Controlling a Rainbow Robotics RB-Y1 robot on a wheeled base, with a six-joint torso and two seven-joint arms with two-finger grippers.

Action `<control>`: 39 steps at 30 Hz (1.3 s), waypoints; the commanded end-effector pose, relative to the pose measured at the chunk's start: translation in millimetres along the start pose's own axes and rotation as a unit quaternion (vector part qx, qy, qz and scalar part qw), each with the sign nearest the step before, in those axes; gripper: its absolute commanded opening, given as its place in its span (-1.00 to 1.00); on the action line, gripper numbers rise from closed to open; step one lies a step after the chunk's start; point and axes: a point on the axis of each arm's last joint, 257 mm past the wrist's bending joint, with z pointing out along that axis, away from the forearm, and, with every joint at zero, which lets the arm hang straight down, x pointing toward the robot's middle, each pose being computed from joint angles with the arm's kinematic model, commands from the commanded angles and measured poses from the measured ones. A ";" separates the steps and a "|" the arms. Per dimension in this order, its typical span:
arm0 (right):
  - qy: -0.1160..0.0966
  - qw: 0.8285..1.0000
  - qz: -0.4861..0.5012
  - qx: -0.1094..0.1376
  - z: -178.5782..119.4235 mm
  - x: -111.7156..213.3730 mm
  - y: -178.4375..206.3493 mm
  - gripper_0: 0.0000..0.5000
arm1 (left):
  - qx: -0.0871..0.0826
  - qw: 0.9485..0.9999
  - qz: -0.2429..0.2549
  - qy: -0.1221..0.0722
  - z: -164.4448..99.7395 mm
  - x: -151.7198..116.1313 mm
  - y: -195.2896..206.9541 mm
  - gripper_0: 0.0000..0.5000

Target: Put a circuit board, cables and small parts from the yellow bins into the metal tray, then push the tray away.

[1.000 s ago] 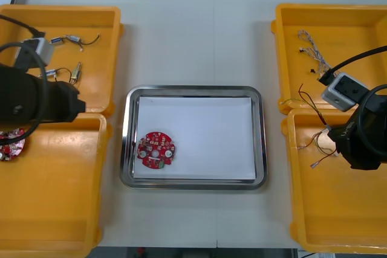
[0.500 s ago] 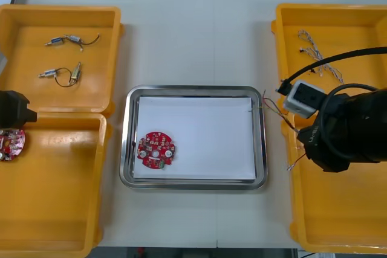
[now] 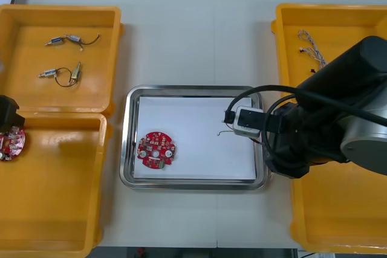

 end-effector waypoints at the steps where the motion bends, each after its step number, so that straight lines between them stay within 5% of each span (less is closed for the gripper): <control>1: 0.015 0.999 -0.043 0.020 10.0 -16.1 -4.6 -1.00 | -0.023 0.999 0.000 -0.038 -29.0 -41.4 21.9 1.00; 5: 0.019 0.997 -0.072 0.024 23.2 -33.1 -1.7 -1.00 | -0.017 0.999 -0.010 -0.045 -33.0 -65.2 23.8 1.00; 12: 0.026 0.995 -0.098 0.015 47.6 -53.2 3.4 -1.00 | -0.024 0.999 -0.021 -0.022 -24.1 -81.5 34.9 1.00; 33: 0.051 0.991 -0.121 -0.002 112.3 -66.4 19.7 -1.00 | -0.021 0.999 0.004 -0.049 2.3 -163.4 41.4 1.00; 39: 0.058 0.990 -0.127 -0.008 120.2 -68.0 29.0 -1.00 | -0.033 0.996 0.025 -0.075 6.0 -188.7 33.4 1.00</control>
